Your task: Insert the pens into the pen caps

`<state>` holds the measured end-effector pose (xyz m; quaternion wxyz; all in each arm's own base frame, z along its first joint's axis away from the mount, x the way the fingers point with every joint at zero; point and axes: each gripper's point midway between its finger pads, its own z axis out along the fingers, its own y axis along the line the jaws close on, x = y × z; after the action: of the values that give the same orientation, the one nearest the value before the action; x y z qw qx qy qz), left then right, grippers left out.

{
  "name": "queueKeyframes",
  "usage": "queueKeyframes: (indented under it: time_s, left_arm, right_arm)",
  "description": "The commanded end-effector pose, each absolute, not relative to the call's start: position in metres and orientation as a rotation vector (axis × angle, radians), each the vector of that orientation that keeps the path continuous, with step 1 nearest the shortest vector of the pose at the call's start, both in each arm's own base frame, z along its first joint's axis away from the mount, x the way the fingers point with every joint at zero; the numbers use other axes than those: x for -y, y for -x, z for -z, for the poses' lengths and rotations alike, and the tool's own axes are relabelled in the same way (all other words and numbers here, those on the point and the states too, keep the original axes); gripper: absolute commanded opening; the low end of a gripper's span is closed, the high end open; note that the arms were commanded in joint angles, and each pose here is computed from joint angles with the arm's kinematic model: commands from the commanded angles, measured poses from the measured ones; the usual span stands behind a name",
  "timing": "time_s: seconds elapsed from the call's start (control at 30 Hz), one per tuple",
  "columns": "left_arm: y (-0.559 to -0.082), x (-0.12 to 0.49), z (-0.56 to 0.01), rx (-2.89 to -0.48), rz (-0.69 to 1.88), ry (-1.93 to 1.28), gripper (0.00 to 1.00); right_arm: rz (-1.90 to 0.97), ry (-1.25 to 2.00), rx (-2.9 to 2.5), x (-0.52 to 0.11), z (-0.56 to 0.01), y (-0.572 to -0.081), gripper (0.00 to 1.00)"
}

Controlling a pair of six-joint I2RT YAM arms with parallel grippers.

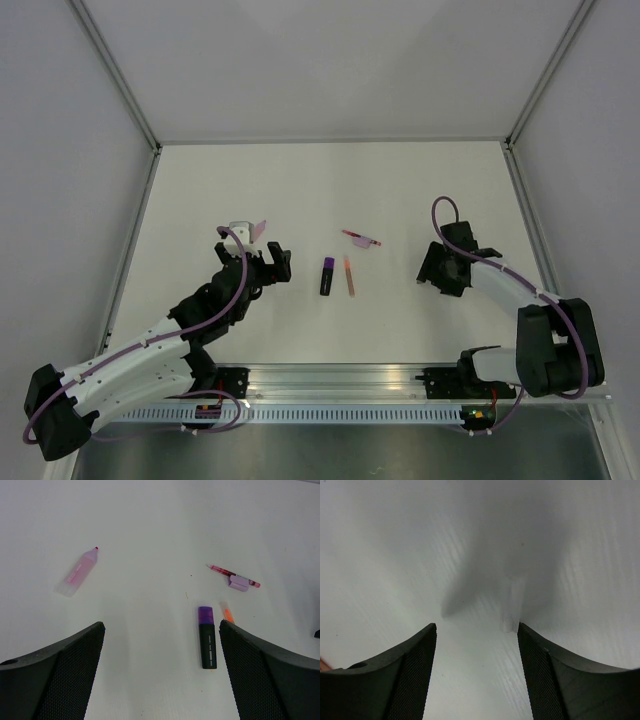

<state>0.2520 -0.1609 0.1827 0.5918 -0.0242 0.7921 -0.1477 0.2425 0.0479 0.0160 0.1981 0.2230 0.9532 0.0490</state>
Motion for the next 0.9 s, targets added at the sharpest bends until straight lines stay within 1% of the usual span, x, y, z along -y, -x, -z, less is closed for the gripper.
queueKeyframes:
  time_s: [0.0,0.23,0.37,0.73,0.87]
  left_arm:
    - [-0.255,0.16,-0.194,-1.813,0.329,0.044,1.0]
    - [-0.255,0.161,-0.193,-1.814,0.331,0.041,1.0]
    - [-0.255,0.161,-0.193,-1.815,0.331,0.042,1.0]
    - [-0.256,0.161,-0.192,-1.817,0.328,0.039,1.0]
    - [-0.256,0.161,-0.192,-1.817,0.327,0.038,1.0]
  right_arm:
    - [-0.229,-0.528,-2.709,-0.067,-0.011,-0.244,0.71]
    - [-0.004,-0.568,-2.717,-0.041,-0.018,-0.243,0.7]
    - [0.058,-0.64,-2.723,-0.035,-0.019,-0.243,0.67]
    - [0.118,-0.725,-2.691,-0.03,-0.015,-0.255,0.58]
    - [0.079,-0.768,-2.685,-0.036,-0.01,-0.259,0.54]
